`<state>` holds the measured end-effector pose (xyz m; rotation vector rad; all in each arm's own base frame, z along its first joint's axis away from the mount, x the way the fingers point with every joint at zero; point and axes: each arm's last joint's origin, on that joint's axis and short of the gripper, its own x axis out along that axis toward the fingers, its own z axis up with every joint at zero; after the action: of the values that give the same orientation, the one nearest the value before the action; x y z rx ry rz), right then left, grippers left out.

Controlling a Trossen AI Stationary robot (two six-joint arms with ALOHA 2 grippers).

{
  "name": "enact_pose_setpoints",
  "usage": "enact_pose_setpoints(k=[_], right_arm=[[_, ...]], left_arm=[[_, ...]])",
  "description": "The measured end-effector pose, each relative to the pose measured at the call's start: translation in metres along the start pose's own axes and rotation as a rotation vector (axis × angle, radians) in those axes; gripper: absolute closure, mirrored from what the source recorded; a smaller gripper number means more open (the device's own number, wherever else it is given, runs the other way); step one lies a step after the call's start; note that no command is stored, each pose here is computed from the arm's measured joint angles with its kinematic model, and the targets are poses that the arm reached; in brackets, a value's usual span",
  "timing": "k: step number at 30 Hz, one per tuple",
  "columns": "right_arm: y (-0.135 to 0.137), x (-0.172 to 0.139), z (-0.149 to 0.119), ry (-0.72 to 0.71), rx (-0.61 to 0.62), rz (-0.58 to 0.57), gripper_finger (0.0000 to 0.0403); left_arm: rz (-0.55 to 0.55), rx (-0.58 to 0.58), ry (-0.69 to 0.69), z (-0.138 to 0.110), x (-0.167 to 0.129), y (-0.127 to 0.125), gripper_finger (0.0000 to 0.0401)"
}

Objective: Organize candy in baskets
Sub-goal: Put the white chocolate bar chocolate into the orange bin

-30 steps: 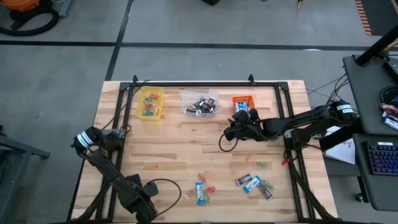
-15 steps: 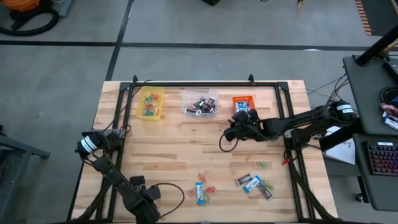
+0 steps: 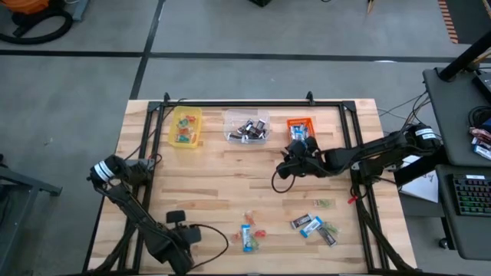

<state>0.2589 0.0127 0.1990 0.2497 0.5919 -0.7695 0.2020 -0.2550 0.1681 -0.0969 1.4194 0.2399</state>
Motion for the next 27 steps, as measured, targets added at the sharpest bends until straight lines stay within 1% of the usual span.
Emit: enact_pose_setpoints(k=[3, 5, 7, 8, 11, 13, 16, 18, 20, 24, 27], right_arm=[[0.003, -0.002, -0.001, -0.002, -0.008, 0.013, 0.0311], [0.005, -0.003, -0.001, -0.012, -0.006, 0.027, 0.0312], [0.009, -0.005, 0.002, -0.046, -0.006, 0.06, 0.0311], [0.012, -0.006, 0.004, -0.071, -0.013, 0.081, 0.031], [0.021, -0.01, 0.017, -0.184, -0.03, 0.166, 0.0313], [0.027, -0.013, 0.027, -0.262, -0.063, 0.258, 0.0318], [0.034, -0.018, 0.036, -0.338, -0.13, 0.395, 0.0329], [0.038, -0.021, 0.036, -0.346, -0.152, 0.463, 0.0336], [0.04, -0.023, 0.035, -0.337, -0.165, 0.5, 0.0341], [0.044, -0.026, 0.03, -0.325, -0.163, 0.522, 0.0348], [0.046, -0.029, 0.028, -0.324, -0.167, 0.538, 0.035]], left_arm=[[-0.02, 0.036, -0.173, 0.007, -0.015, 0.002, 0.0379], [-0.019, 0.039, -0.272, 0.013, -0.026, 0.007, 0.0391], [-0.013, 0.036, -0.336, 0.016, -0.036, 0.011, 0.04], [-0.016, 0.045, -0.346, 0.016, -0.039, 0.013, 0.04], [-0.04, 0.094, -0.327, 0.014, -0.044, 0.014, 0.0396], [-0.05, 0.11, -0.311, 0.01, -0.043, 0.012, 0.0395], [-0.062, 0.08, -0.298, 0.005, -0.036, 0.007, 0.0394], [-0.066, 0.066, -0.278, -0.001, -0.03, 0.002, 0.0389], [-0.06, 0.06, -0.257, -0.01, -0.023, -0.004, 0.0378], [-0.022, 0.057, -0.225, -0.026, -0.008, -0.013, 0.034], [0.036, 0.062, -0.203, -0.034, 0.002, -0.013, 0.0312]])
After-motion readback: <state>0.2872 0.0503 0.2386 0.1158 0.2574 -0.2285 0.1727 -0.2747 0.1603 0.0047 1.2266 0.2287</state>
